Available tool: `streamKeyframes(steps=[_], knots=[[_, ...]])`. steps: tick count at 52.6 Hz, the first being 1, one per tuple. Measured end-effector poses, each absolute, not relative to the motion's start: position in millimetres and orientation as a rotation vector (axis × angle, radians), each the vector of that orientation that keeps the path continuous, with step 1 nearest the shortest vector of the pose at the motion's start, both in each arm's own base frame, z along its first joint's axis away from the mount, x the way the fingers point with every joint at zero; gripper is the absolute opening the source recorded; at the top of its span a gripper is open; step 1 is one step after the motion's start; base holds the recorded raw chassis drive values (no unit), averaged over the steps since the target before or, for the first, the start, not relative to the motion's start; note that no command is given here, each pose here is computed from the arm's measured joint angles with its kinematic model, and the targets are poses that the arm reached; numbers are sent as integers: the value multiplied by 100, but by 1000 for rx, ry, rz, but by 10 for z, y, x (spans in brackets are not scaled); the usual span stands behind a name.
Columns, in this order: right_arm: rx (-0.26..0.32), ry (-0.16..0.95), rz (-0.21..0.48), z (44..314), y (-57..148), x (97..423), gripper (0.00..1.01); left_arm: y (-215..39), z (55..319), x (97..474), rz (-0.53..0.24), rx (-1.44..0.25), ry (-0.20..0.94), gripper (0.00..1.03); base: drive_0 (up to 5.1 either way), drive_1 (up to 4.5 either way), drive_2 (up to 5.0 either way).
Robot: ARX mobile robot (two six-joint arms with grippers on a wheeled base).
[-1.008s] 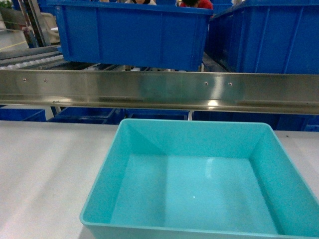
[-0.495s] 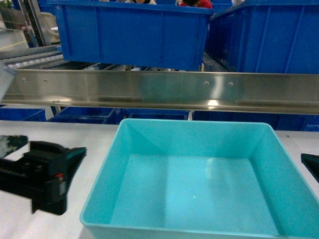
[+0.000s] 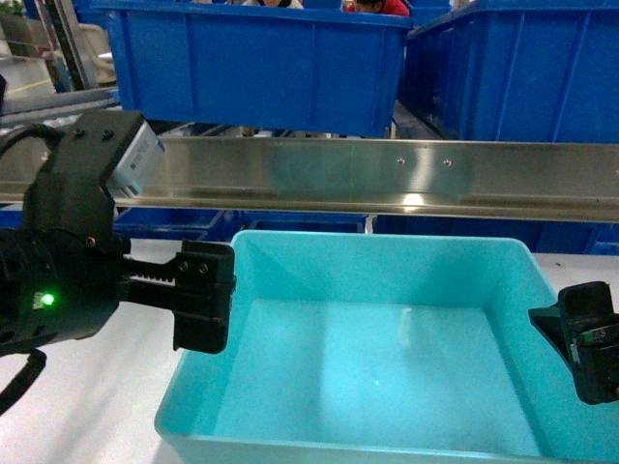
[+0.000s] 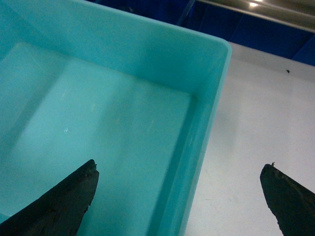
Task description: Organize blue bins on left shelf correctly
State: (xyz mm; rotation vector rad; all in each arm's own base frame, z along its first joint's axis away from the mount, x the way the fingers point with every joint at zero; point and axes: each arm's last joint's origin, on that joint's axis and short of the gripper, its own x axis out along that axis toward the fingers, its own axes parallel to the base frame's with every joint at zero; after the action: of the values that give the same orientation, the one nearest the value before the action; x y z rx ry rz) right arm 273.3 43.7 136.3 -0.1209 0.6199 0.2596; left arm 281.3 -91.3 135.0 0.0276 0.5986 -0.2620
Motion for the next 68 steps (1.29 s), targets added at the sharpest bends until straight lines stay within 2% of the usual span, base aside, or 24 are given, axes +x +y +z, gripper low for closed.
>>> streamKeyframes(steps=[21,30,43,47,50,54,59,68], knots=[[-117,753,212,1017,277,2811,98,-1058,986,2808,-215,24,783,98,0,0,0],[-111,798,224,879,264,2783,98,-1070,905,2810,-193,8,802,98,0,0,0],[-112,805,226,812,267,2787,98,-1093,771,2782,-160,4,849,98,0,0,0],[-117,820,224,781,265,2765,97,-1101,766,2776,-154,2,853,88,0,0,0],[-117,829,224,765,265,2751,91,-1099,766,2776,-149,2,853,80,0,0,0],[-121,833,225,757,265,2742,80,-1111,766,2771,-151,3,852,69,0,0,0],[-122,828,227,760,271,2745,71,-1112,766,2771,-147,4,851,60,0,0,0],[-125,815,227,762,280,2741,42,-1110,764,2769,-146,3,855,31,0,0,0]])
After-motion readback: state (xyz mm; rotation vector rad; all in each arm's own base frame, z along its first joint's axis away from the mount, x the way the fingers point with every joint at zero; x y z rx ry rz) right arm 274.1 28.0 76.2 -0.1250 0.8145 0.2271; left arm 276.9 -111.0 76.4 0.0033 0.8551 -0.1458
